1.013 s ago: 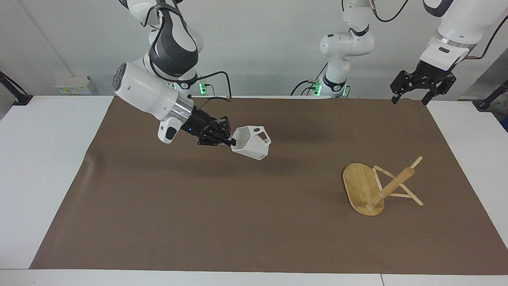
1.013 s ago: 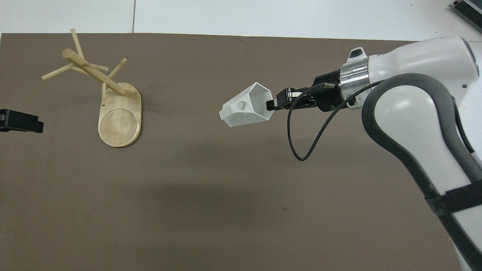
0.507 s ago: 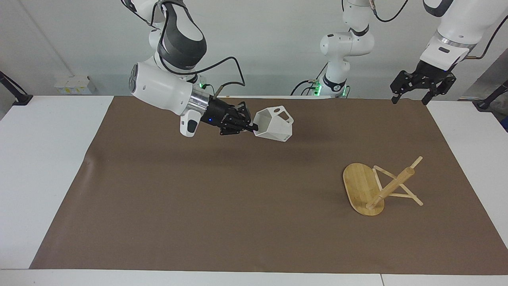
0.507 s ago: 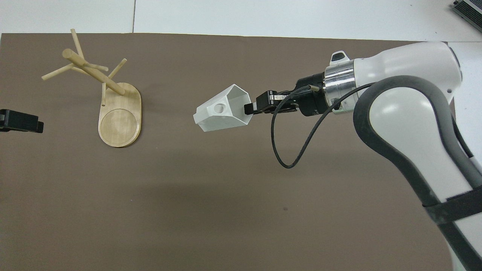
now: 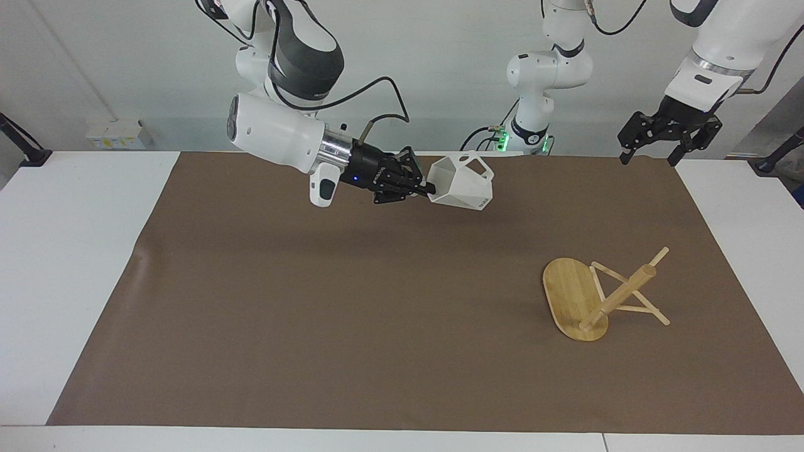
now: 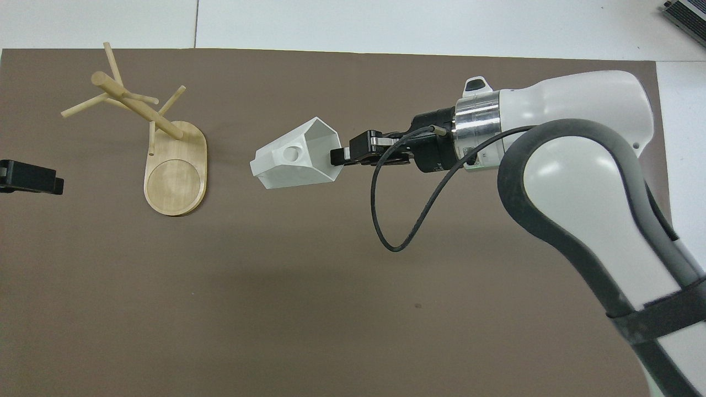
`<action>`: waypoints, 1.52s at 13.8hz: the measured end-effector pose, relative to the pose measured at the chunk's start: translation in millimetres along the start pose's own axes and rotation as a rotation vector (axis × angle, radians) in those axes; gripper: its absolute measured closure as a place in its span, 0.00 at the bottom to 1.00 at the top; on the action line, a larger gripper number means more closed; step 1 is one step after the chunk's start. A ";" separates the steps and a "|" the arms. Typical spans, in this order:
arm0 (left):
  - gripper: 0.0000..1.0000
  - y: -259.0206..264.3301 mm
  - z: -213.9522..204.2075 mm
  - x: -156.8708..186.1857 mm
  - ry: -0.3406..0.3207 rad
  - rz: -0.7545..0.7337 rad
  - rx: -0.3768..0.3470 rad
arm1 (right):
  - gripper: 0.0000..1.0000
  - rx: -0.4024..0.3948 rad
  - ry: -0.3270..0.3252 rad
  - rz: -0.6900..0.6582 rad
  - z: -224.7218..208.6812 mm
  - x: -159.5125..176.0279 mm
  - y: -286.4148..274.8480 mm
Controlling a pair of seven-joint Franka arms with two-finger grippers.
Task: Hang cup on rack
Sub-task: 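Reach the left gripper toward the cup held by the right gripper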
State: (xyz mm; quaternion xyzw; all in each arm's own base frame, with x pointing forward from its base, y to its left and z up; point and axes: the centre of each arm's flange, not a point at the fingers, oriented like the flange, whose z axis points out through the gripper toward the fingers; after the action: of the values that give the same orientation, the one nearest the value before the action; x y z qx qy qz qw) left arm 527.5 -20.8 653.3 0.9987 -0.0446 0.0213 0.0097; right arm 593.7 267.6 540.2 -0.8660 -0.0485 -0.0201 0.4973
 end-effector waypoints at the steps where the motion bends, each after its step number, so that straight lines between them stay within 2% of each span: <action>1: 0.00 0.0 0.0 0.0 0.000 0.000 0.000 | 0.93 0.001 0.001 -0.002 1.9 -0.7 -1.8; 5: 0.00 0.0 0.0 0.0 0.000 0.000 0.000 | 0.93 0.039 0.022 0.004 12.5 -3.7 -14.5; 10: 0.00 4.0 0.1 0.2 0.000 0.007 0.000 | 0.93 0.039 0.031 0.004 15.2 -4.1 -16.2; 13: 0.00 18.4 -0.2 1.4 0.007 0.058 -0.004 | 0.93 0.039 0.031 0.005 15.4 -4.0 -16.0; 16: 0.00 33.6 -3.1 7.3 0.063 0.248 -0.045 | 0.93 0.039 0.033 0.009 15.2 -3.8 -15.9; 19: 0.00 52.4 3.3 12.2 0.111 0.437 -0.099 | 0.93 0.035 0.063 0.030 12.8 -0.7 -14.5; 21: 0.00 62.6 12.8 13.9 0.148 0.615 -0.124 | 0.93 0.034 0.070 0.032 12.4 0.0 -14.0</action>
State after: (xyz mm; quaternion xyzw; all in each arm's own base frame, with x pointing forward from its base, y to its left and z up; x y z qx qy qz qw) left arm 536.2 -84.6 642.2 0.9316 -0.3448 0.0932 0.0667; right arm 592.1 285.3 545.9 -0.8569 -0.0179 -0.0415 0.5135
